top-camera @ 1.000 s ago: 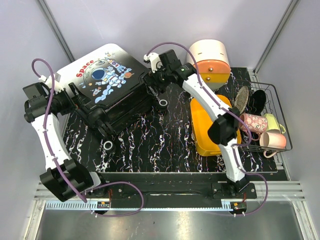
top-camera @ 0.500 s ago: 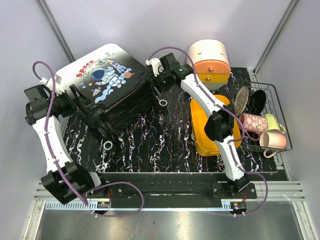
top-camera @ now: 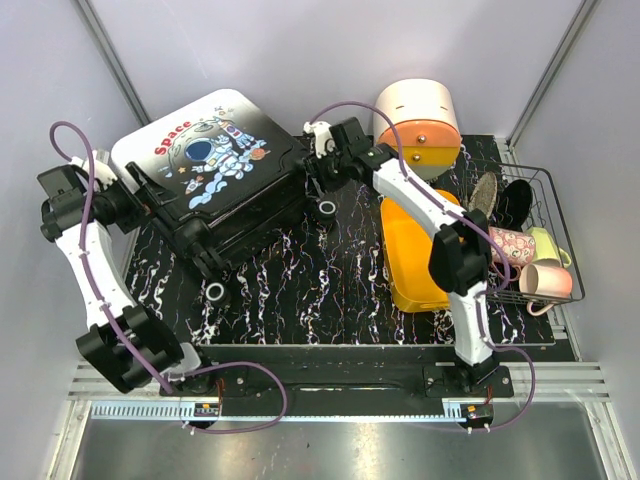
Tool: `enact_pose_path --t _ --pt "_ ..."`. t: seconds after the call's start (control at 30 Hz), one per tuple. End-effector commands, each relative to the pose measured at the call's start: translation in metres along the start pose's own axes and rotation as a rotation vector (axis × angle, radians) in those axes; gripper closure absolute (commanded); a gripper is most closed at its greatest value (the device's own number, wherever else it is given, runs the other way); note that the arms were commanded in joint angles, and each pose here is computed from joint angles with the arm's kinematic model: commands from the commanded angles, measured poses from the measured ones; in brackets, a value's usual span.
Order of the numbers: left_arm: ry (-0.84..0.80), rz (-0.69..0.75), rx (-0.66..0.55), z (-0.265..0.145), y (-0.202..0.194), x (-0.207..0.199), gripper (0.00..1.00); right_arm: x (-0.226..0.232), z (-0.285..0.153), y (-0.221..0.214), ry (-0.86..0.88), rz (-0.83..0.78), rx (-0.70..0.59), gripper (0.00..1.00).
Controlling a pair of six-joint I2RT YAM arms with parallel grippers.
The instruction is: Open, take out, and arrange the luggage
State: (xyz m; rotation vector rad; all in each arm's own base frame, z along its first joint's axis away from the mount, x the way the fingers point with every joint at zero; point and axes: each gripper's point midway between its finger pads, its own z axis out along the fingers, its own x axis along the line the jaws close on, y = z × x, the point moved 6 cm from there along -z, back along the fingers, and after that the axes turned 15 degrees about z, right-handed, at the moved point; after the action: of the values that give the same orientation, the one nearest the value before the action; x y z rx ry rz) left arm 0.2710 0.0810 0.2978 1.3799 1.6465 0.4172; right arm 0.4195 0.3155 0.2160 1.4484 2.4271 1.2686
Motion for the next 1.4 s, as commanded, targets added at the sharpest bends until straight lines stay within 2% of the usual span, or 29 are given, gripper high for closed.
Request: enact_pose_path --t 0.0,0.03,0.23,0.27,0.3,0.33,0.37,0.4,0.43,0.47,0.5,0.57,0.6,0.63,0.7,0.77,0.9,1.03,1.23,1.27,1.37 --pt "-0.085 0.001 -0.060 0.002 0.027 -0.006 0.01 0.049 -0.057 -0.023 0.113 0.050 -0.017 1.00" --pt "-0.094 0.001 -0.059 0.004 0.029 -0.005 0.01 0.057 -0.053 -0.045 0.118 0.099 0.035 1.00" --pt "-0.122 -0.027 -0.041 0.030 0.034 0.011 0.01 0.103 -0.078 -0.093 0.221 0.201 0.139 1.00" --pt "-0.133 -0.027 -0.037 0.033 0.035 0.012 0.01 0.113 -0.082 -0.101 0.247 0.203 0.166 0.94" --pt "-0.137 -0.008 -0.036 0.035 0.037 0.013 0.01 0.122 -0.090 -0.105 0.279 0.200 0.174 0.66" --pt "-0.138 0.000 -0.026 0.038 0.037 0.013 0.01 0.128 -0.094 -0.112 0.327 0.199 0.207 0.44" --pt "-0.123 0.020 -0.029 0.037 0.043 0.014 0.01 0.131 -0.099 -0.111 0.346 0.196 0.211 0.28" --pt "-0.110 0.057 -0.025 0.036 0.044 0.016 0.01 0.128 -0.104 -0.111 0.335 0.153 0.213 0.18" --pt "-0.101 0.065 -0.001 0.028 0.047 0.013 0.01 0.131 -0.113 -0.097 0.339 0.104 0.179 0.03" --pt "-0.079 0.086 0.014 0.025 0.047 0.014 0.01 0.128 -0.118 -0.090 0.331 0.063 0.166 0.01" --pt "-0.066 0.116 0.020 0.021 0.047 0.015 0.01 0.115 -0.122 -0.085 0.297 0.058 0.178 0.00" --pt "-0.021 0.101 0.009 0.009 0.050 0.020 0.01 0.104 -0.138 -0.054 0.310 0.013 0.106 0.00" --pt "-0.010 0.078 0.000 0.006 0.052 0.021 0.01 0.085 -0.141 -0.046 0.311 0.056 0.119 0.00" --pt "0.007 0.076 -0.015 0.002 0.057 0.023 0.01 0.083 -0.152 -0.026 0.318 0.049 0.064 0.00" --pt "0.058 0.081 -0.022 0.000 0.062 0.027 0.01 0.066 -0.152 -0.012 0.301 0.082 0.059 0.00" --pt "0.092 0.072 -0.027 0.004 0.066 0.034 0.01 0.051 -0.161 0.010 0.269 0.072 -0.013 0.00" --pt "0.125 0.048 0.016 0.024 0.067 0.049 0.01 0.016 -0.146 0.027 0.129 0.024 -0.090 0.02" --pt "0.072 0.045 0.055 0.051 0.068 0.051 0.01 -0.015 -0.121 0.027 0.049 -0.020 -0.091 0.06" --pt "-0.144 0.120 0.111 0.097 0.068 0.020 0.06 -0.051 -0.081 0.012 0.043 -0.105 -0.068 0.22" --pt "-0.174 0.130 0.118 0.103 0.068 0.015 0.07 -0.054 -0.077 0.009 0.049 -0.115 -0.067 0.30" --pt "-0.234 0.180 0.168 0.130 0.067 0.001 0.14 -0.058 -0.065 -0.002 0.088 -0.161 -0.065 0.42"
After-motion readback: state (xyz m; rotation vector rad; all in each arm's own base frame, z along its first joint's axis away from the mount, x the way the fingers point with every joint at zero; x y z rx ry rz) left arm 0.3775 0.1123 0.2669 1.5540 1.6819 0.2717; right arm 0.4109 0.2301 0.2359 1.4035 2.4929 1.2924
